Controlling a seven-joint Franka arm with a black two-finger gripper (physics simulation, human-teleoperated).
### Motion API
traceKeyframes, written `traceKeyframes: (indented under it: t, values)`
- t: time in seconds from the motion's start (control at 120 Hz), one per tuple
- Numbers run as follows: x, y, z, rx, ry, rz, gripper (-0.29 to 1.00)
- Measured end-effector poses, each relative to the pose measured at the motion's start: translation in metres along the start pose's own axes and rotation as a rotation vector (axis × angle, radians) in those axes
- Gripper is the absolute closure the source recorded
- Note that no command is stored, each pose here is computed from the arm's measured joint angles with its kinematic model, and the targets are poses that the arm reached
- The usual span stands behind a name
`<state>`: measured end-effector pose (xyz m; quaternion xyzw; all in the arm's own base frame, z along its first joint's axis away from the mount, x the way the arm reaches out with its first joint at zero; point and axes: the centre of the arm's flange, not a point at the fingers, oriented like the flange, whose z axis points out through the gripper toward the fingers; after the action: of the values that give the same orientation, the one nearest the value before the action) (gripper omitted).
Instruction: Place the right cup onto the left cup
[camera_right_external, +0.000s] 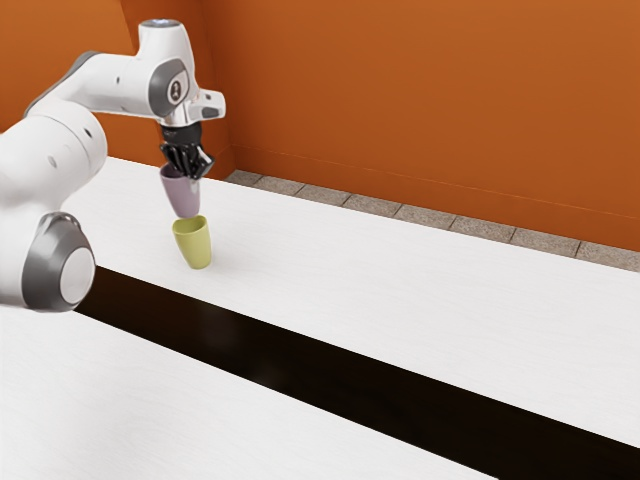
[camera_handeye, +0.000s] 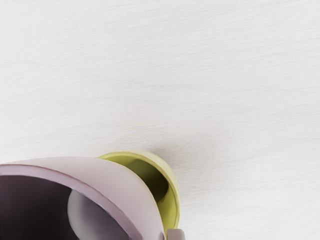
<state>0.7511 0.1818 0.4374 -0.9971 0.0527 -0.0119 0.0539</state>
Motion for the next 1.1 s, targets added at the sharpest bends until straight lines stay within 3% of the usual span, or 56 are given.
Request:
traceKeyframes:
  t: [1.1]
  values:
    - [0.0,0.004,0.045,-0.028,-0.023,0.009,0.79]
